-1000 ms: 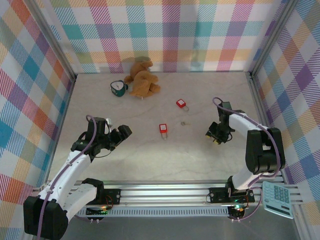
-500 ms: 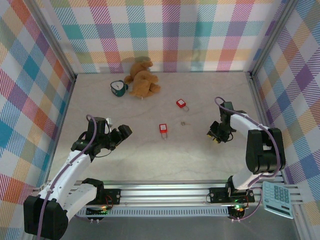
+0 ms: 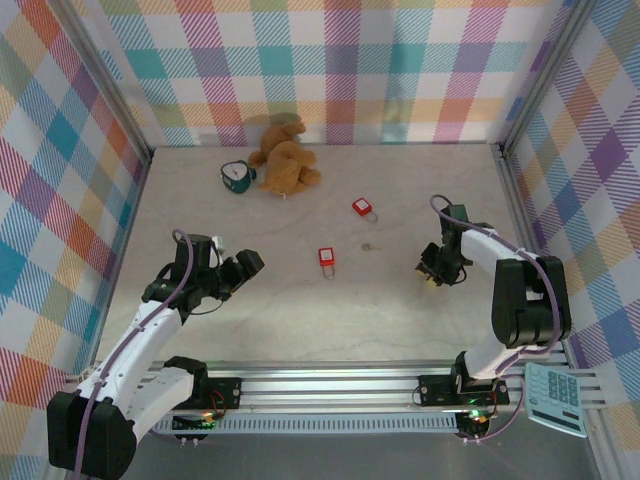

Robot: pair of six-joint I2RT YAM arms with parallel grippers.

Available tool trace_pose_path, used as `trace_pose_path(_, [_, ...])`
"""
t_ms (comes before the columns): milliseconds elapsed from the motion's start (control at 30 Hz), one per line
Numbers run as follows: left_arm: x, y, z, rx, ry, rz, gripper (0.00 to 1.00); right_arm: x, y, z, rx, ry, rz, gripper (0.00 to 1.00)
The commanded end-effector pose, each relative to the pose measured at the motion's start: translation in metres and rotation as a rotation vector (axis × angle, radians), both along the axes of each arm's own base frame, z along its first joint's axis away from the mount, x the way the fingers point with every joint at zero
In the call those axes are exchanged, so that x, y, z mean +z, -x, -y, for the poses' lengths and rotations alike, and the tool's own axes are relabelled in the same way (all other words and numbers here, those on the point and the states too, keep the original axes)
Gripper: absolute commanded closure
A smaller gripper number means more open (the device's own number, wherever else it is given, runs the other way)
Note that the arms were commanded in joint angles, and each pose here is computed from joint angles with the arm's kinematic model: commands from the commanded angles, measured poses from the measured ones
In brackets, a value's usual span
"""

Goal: Unlock with the key

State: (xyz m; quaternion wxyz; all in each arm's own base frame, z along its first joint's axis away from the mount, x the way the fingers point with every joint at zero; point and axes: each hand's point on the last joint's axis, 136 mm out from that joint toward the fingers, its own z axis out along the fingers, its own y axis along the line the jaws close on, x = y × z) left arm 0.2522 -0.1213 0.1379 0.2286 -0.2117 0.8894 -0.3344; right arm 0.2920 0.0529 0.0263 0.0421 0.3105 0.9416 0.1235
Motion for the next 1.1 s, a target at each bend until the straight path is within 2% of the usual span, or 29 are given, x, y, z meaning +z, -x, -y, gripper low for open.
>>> trace_pose_path(0, [0.008, 0.002, 0.005, -0.020, 0.007, 0.009, 0.19, -0.007, 0.003, 0.006, 0.009, 0.020, -0.007, 0.73])
trace_pose_path(567, [0.007, 0.000, 0.006, -0.017, 0.016, 0.003, 0.20, -0.005, -0.003, 0.006, -0.022, -0.035, 0.046, 0.78])
trace_pose_path(1067, [0.005, -0.001, 0.008, -0.021, 0.018, 0.001, 0.21, 0.012, -0.005, 0.016, -0.017, 0.012, 0.085, 0.92])
